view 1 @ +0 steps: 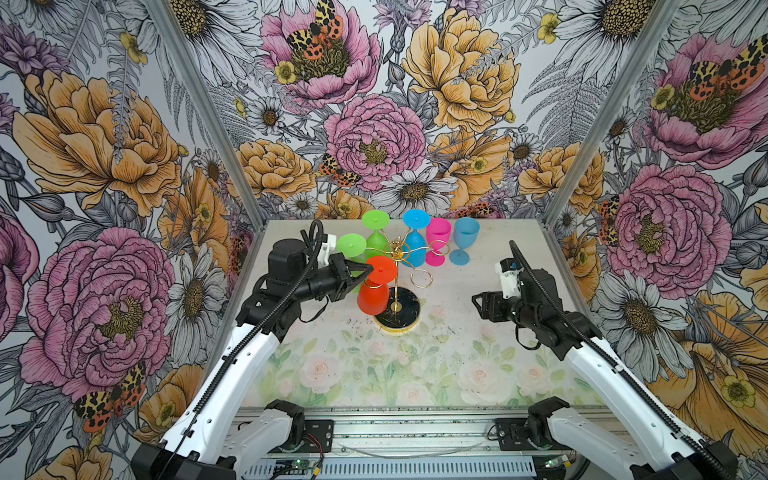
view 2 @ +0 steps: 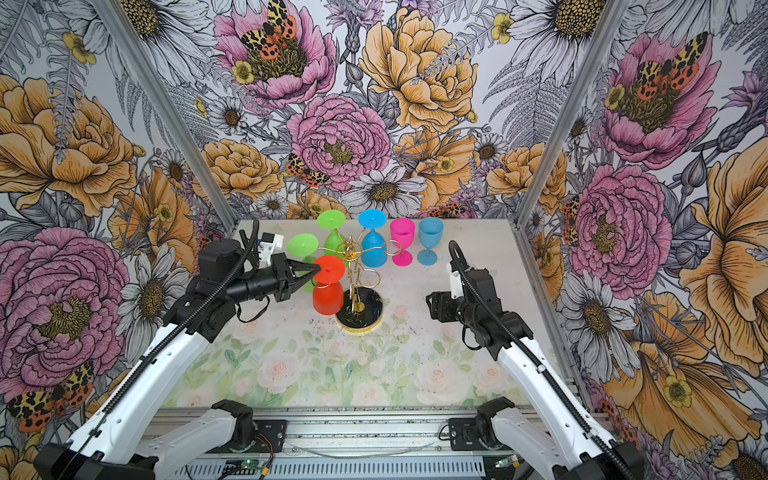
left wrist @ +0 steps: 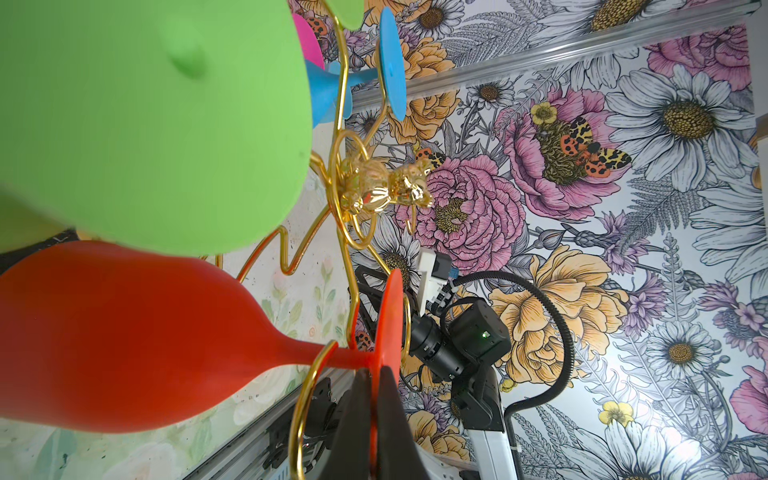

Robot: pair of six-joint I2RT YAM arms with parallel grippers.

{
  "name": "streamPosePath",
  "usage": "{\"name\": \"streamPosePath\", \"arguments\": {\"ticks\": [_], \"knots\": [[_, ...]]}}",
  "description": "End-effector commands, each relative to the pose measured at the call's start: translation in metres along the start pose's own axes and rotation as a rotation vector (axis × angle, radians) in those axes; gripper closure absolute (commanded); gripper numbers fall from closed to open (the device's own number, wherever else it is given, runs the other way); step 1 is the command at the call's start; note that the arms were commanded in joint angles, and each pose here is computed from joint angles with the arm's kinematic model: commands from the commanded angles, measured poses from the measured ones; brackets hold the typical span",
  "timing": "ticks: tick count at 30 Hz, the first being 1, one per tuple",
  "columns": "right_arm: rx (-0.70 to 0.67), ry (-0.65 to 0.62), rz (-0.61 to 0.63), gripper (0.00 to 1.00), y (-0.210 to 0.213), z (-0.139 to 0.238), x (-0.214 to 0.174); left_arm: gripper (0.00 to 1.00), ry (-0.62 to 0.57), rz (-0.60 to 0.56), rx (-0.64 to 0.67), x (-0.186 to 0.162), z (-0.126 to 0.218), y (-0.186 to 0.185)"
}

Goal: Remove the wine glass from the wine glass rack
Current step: 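Slide the red glass off the rack arm with the left gripper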

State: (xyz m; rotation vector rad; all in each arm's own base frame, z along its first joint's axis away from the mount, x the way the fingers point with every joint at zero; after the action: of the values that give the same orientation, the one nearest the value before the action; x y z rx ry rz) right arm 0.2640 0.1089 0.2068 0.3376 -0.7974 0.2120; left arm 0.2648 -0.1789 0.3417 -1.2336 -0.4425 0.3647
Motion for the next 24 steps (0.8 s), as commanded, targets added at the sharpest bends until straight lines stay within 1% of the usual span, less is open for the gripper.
{"name": "streamPosePath", "arguments": {"ticks": [1,14,24], "knots": [[0.018,-0.033,0.000,0.26,0.004,0.002,0.004,1.00,-0.047,-0.035,-0.043,0.011,0.006,-0.018],[0.022,-0.031,-0.004,0.26,0.005,0.001,0.003,1.00,-0.104,-0.016,-0.025,0.025,0.009,-0.010],[0.025,-0.030,-0.005,0.27,0.005,0.001,0.002,1.00,-0.148,0.008,-0.040,0.027,0.021,-0.009]]}}
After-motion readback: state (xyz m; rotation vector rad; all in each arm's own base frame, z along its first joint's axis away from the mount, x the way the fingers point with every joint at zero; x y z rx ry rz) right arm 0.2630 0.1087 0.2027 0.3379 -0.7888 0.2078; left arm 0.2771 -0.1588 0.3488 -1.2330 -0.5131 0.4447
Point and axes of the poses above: each gripper's point midway between its finger pads, its own z axis back along the fingers, its own y axis along the line the jaws close on, x = y × z, the point moved 2 cm from there along z, back along the fingers, and after that the axes turned 6 degrees about z, right-handed, at the moved point
